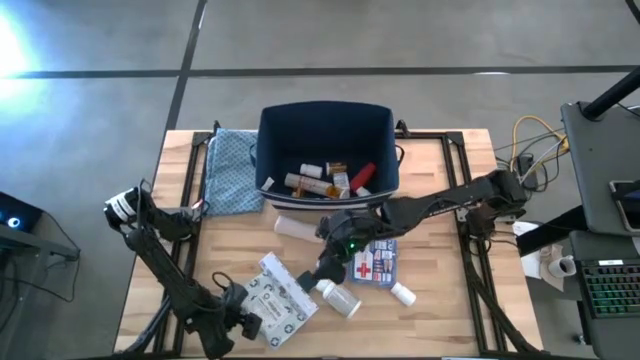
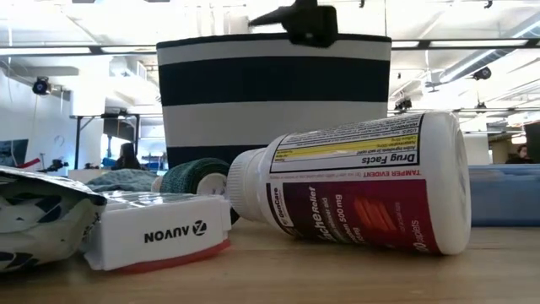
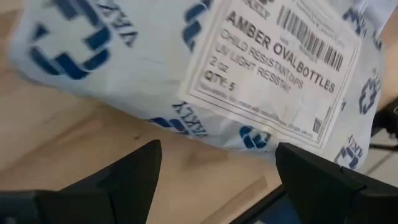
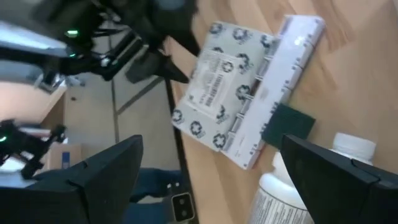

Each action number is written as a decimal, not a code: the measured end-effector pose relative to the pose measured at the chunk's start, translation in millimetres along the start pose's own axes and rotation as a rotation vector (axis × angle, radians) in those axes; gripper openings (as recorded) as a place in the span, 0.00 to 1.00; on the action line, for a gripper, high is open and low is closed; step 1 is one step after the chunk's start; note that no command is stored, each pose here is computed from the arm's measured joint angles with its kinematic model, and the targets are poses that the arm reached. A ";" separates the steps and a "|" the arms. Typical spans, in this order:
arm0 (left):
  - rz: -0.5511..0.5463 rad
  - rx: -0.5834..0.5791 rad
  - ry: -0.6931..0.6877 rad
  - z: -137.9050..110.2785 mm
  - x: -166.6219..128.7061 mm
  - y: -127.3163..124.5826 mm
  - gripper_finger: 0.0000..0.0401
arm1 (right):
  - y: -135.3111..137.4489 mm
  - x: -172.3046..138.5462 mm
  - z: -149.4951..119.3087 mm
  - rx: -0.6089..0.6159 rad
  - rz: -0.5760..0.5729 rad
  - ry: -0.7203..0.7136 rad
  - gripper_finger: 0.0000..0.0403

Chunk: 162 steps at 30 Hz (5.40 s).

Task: Pick & place medical supplies in basket/bin
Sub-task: Put the green bandage into the blue bin, then put the white pill bottle into the blue bin

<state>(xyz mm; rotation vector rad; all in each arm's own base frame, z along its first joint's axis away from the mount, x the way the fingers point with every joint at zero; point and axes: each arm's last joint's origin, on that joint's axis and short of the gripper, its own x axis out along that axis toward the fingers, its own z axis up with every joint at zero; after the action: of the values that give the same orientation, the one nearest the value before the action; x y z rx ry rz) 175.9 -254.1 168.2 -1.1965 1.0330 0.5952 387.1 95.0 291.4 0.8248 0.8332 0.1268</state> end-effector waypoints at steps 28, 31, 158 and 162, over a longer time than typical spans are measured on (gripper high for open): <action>-0.062 0.024 -0.190 9.1 7.4 22.0 0.73 | -58.5 123.9 -5.9 0.244 -0.041 -0.002 0.91; -0.075 0.071 -0.160 3.5 2.4 15.4 0.73 | -56.2 130.7 -0.3 0.208 -0.060 -0.029 0.91; -0.053 0.130 -0.224 6.9 -1.0 16.9 0.73 | 59.3 -75.2 0.6 -0.553 -0.576 -0.046 0.95; -0.060 0.133 -0.243 7.6 -1.2 16.9 0.73 | 45.4 -42.0 -29.9 -0.423 -0.501 0.097 0.95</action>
<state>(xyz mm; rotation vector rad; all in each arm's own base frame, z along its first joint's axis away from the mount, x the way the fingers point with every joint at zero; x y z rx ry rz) 163.8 -241.7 161.6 -1.0073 0.8147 0.5988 346.8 127.2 336.7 0.2008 1.0366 -0.1006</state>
